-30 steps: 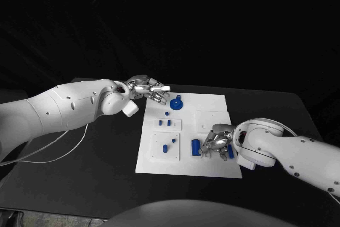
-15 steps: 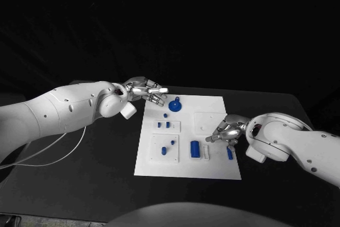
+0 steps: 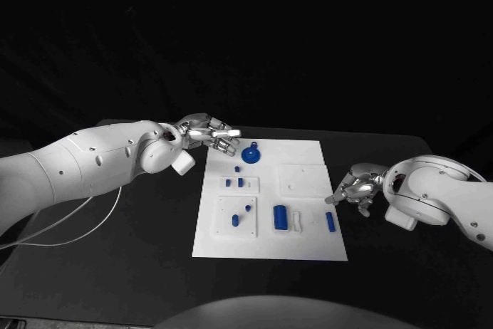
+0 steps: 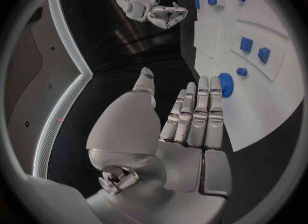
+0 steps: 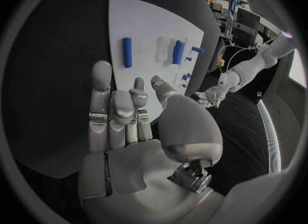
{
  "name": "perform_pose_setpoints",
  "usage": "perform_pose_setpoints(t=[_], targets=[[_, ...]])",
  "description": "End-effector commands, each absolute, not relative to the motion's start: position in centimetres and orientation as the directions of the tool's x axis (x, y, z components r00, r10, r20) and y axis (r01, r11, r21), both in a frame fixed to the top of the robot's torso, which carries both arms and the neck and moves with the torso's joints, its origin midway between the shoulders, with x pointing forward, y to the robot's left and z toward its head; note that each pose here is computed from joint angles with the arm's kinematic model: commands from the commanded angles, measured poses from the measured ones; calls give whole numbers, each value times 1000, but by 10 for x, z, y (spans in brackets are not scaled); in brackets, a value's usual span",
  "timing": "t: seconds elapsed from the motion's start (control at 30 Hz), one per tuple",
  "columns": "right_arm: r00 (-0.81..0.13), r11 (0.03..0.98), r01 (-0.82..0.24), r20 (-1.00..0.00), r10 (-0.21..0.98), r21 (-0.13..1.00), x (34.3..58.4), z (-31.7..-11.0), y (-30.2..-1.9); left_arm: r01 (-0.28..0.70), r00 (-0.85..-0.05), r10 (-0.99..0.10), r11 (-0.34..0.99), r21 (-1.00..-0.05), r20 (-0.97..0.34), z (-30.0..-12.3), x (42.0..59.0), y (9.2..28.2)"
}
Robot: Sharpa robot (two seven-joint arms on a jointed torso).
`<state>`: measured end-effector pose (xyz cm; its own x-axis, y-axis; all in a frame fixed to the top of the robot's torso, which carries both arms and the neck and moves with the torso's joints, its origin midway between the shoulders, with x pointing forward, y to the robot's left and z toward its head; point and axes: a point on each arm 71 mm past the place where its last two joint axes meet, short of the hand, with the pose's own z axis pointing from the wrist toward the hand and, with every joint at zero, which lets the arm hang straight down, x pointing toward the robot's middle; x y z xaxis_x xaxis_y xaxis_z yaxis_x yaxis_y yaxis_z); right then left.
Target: Assemble the parts on the task board
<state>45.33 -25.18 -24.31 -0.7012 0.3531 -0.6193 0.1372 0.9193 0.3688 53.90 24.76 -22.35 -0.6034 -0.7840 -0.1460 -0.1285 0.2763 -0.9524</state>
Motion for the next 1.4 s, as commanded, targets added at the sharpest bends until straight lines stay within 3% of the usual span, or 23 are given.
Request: perform_pose_setpoints(t=[0.03,0.63,1.4], targets=[[-749,968,85,-626,218,236,450,-248,-256,-109,-605,-783,258,-960,-142,-222,539,246],[-748,977,124,-630,207,174,447,-274,-253,-96,-599,-788,250,-963,-145,-220,538,246],[-789,991,52,-603,115,121,436,-295,-235,-101,-602,-786,252,-962,-142,-221,538,247]])
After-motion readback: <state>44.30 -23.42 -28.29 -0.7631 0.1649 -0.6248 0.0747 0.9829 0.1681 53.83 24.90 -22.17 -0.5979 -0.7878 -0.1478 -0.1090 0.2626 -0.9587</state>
